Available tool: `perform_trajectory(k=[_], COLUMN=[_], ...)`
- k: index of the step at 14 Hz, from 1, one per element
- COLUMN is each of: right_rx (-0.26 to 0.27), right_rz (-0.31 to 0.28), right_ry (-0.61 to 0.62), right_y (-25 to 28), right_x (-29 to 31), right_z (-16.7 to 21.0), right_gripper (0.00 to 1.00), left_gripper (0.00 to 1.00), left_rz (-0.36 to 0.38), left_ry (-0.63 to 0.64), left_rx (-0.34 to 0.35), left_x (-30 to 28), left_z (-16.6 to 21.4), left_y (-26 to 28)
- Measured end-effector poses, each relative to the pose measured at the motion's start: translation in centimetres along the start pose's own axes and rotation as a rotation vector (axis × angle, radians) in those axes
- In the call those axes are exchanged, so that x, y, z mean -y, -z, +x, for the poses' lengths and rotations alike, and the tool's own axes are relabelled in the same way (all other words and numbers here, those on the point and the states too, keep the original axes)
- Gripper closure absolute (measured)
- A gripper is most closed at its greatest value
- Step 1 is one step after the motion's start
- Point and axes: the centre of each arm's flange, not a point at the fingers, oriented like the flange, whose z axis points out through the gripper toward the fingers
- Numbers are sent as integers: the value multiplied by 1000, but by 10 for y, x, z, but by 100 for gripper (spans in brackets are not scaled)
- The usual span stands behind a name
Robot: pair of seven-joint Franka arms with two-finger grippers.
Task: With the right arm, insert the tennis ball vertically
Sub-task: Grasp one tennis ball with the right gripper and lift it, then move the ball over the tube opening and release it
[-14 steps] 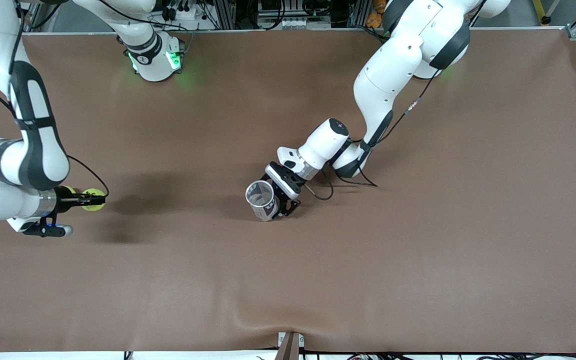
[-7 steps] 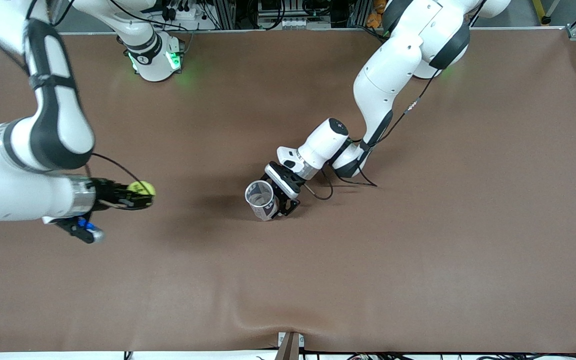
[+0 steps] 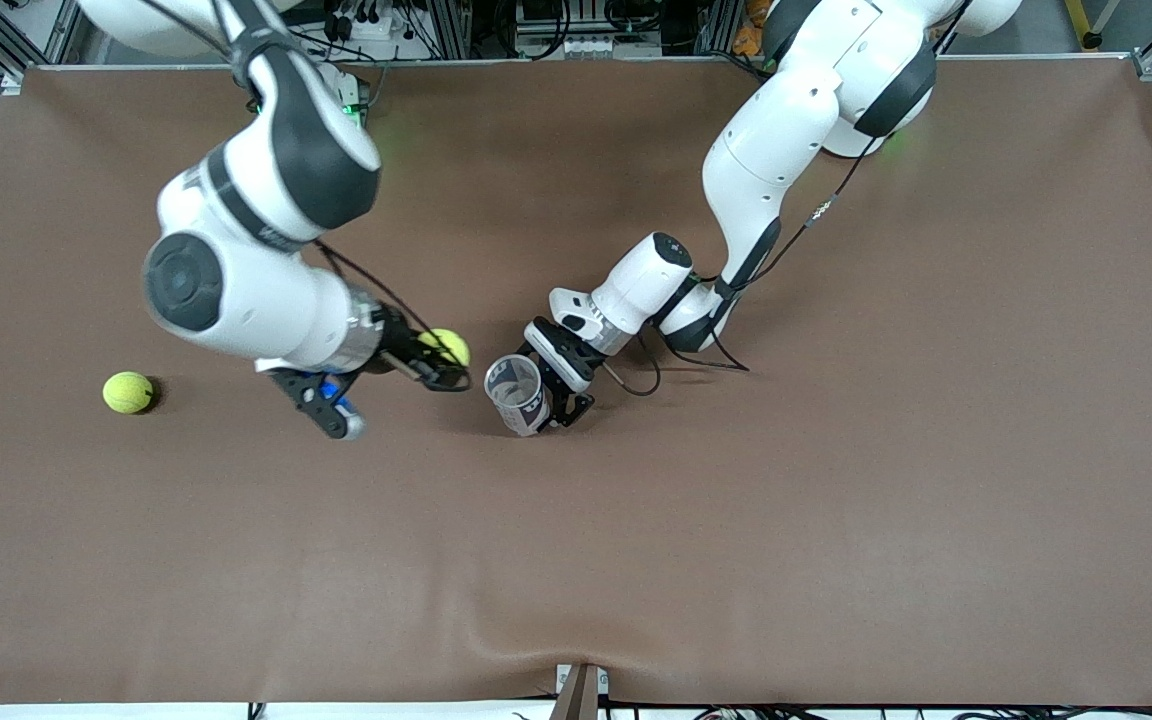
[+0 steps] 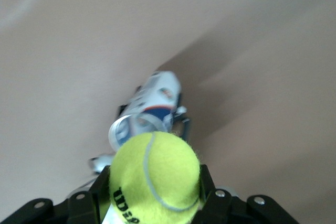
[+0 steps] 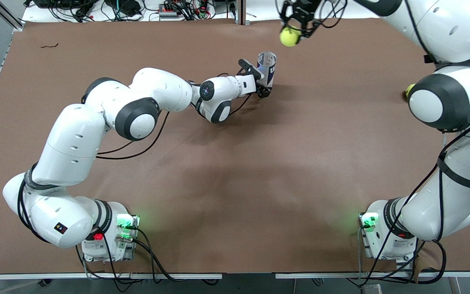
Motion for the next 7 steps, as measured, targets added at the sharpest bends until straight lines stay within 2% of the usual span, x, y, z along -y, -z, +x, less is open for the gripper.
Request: perform_trajectory(k=[3,7], right_rx=[1,-13], right_rz=[-14,-10], right_ry=[-16,-45], right_y=[-41,-71], right_x=[18,22], right_z=[-24,-1], right_gripper=[32,32], left_gripper=[15,15], left_rz=[0,1], left_ry=[0,0], left_rx=[0,0], left_x=[0,0], left_z=[0,0], left_y=[0,0])
